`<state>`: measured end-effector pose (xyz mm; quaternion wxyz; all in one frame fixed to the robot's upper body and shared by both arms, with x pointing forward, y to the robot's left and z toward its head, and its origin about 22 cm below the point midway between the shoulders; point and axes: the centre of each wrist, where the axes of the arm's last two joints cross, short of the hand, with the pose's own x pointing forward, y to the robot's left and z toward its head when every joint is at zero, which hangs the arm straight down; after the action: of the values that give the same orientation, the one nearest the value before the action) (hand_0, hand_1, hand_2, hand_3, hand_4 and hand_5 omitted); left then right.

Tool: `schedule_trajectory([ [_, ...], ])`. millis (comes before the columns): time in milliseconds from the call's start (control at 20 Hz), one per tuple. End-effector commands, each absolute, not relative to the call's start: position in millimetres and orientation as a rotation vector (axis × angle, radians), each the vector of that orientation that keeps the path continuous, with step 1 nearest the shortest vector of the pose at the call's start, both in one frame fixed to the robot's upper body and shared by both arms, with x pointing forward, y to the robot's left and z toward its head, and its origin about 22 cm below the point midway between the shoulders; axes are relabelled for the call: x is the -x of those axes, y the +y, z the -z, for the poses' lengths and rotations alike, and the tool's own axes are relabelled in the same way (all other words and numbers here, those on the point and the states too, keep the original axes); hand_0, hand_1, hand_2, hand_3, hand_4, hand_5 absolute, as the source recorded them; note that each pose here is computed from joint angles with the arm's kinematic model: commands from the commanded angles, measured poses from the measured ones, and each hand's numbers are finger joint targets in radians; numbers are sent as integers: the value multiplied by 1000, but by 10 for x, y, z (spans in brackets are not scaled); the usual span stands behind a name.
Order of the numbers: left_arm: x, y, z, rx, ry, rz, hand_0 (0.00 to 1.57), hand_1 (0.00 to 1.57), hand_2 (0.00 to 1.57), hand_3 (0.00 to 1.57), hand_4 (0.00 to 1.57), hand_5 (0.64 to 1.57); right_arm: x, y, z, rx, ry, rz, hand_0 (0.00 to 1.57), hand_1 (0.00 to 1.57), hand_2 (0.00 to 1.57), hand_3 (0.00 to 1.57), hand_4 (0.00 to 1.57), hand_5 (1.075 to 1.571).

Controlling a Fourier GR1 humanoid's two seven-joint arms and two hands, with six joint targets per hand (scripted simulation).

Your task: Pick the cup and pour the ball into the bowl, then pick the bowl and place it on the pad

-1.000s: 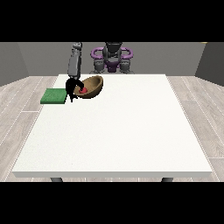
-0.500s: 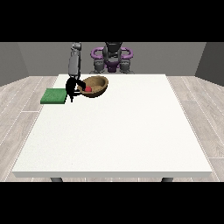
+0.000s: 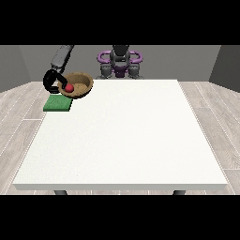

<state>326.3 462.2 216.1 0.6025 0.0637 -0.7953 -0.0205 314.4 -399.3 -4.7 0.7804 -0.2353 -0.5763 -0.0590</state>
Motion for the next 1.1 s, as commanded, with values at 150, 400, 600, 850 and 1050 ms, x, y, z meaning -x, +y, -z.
schedule_trajectory([
  [150, -3097, 4915, -1870, -211, -1799, -16, 0, 0, 0, 0, 1201, 1545, -3288, -4435, -740, 541, -1201, 100, 1571, 1571, 1571, 674, 1081, 1566],
  [400, -3100, 4914, -1802, -182, -1803, -12, 0, 0, 0, 0, 1207, 1548, -3314, -4616, -987, 565, -1223, 120, 1571, 1571, 1571, 566, 1085, 1564],
  [600, -3027, 5033, -1831, -240, -1850, -14, 0, 0, 0, 0, 1211, 1554, -3219, -4607, -746, 534, -1254, 98, 1571, 1571, 1571, 532, 1099, 1564],
  [850, -2960, 5164, -2150, -207, -1923, 1, 0, 0, 0, 0, 1212, 1553, -3207, -4619, -534, 503, -1324, 219, 1571, 1571, 1571, 453, 1069, 1566],
  [1050, -3055, 5019, -2086, -172, -1916, 28, 0, 0, 0, 0, 1205, 1556, -3342, -4307, -304, 439, -1268, 233, 1571, 1571, 1571, 454, 1044, 1570],
])
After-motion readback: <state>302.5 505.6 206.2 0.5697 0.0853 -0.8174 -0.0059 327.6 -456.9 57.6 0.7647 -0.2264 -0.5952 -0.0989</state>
